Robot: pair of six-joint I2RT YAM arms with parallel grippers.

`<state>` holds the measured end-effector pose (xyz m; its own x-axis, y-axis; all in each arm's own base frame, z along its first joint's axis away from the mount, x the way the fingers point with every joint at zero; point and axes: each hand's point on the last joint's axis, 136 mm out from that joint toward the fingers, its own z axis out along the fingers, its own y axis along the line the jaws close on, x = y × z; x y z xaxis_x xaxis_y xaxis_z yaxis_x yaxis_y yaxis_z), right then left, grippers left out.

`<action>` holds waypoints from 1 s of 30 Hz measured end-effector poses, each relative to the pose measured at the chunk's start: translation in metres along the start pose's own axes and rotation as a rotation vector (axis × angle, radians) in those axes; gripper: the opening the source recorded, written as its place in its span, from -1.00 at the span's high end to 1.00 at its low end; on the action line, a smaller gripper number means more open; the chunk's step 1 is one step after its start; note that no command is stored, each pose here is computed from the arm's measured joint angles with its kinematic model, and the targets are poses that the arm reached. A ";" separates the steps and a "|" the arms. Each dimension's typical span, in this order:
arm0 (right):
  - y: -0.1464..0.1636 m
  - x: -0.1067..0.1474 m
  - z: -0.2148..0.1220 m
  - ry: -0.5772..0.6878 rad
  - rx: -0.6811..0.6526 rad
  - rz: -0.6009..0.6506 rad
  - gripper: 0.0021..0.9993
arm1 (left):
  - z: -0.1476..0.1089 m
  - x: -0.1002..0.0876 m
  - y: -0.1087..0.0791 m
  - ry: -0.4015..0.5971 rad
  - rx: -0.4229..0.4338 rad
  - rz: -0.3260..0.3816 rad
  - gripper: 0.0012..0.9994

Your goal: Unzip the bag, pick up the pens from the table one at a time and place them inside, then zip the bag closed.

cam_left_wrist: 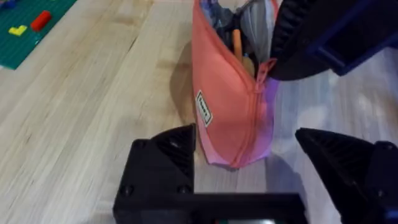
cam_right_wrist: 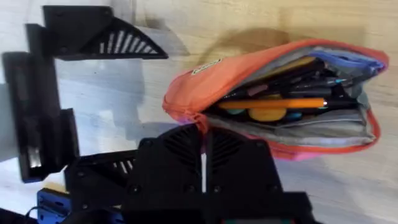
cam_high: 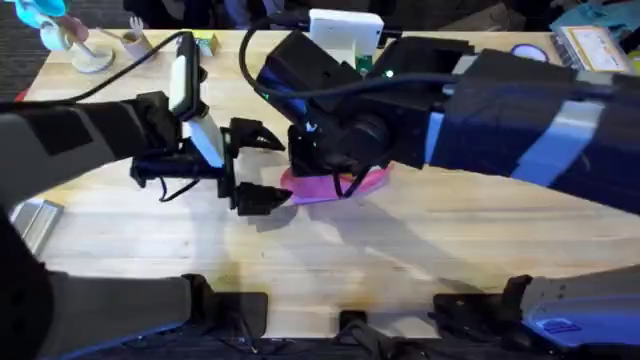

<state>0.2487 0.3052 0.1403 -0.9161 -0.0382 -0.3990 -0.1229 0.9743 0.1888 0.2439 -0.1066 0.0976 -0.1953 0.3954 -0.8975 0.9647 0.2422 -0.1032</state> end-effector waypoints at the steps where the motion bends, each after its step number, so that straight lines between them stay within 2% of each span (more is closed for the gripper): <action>1: 0.000 0.000 0.000 0.000 0.000 0.000 0.94 | 0.003 0.000 0.000 0.000 0.009 0.005 -0.99; 6: 0.000 0.000 0.000 0.000 0.000 0.000 0.94 | 0.014 -0.001 -0.002 0.001 0.041 0.046 -0.99; 7: 0.000 0.000 0.000 0.000 0.000 0.000 0.94 | 0.019 -0.003 -0.003 0.001 0.054 0.077 -0.87; 8: 0.000 0.000 0.000 0.000 0.001 0.000 0.94 | 0.019 -0.003 -0.003 0.001 0.053 0.078 -0.22; 11: 0.000 0.000 0.000 0.000 -0.001 -0.001 0.94 | 0.019 -0.003 -0.003 0.002 0.053 0.078 0.74; 12: 0.000 0.000 0.000 0.000 0.000 0.000 0.94 | 0.019 -0.003 -0.003 0.003 0.052 0.081 0.86; 14: 0.000 0.000 0.000 0.001 0.000 0.000 0.94 | 0.019 -0.003 -0.003 0.003 0.052 0.080 0.91; 23: -0.003 -0.001 0.000 -0.009 0.014 -0.001 0.94 | 0.019 -0.003 -0.002 0.003 0.052 0.080 0.91; 30: -0.031 -0.007 0.003 0.016 0.084 0.039 0.94 | 0.019 -0.003 -0.002 0.003 0.052 0.081 0.91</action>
<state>0.2599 0.2763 0.1351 -0.9258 -0.0024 -0.3779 -0.0547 0.9903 0.1278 0.2454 -0.1248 0.0922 -0.1167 0.4142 -0.9027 0.9852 0.1633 -0.0525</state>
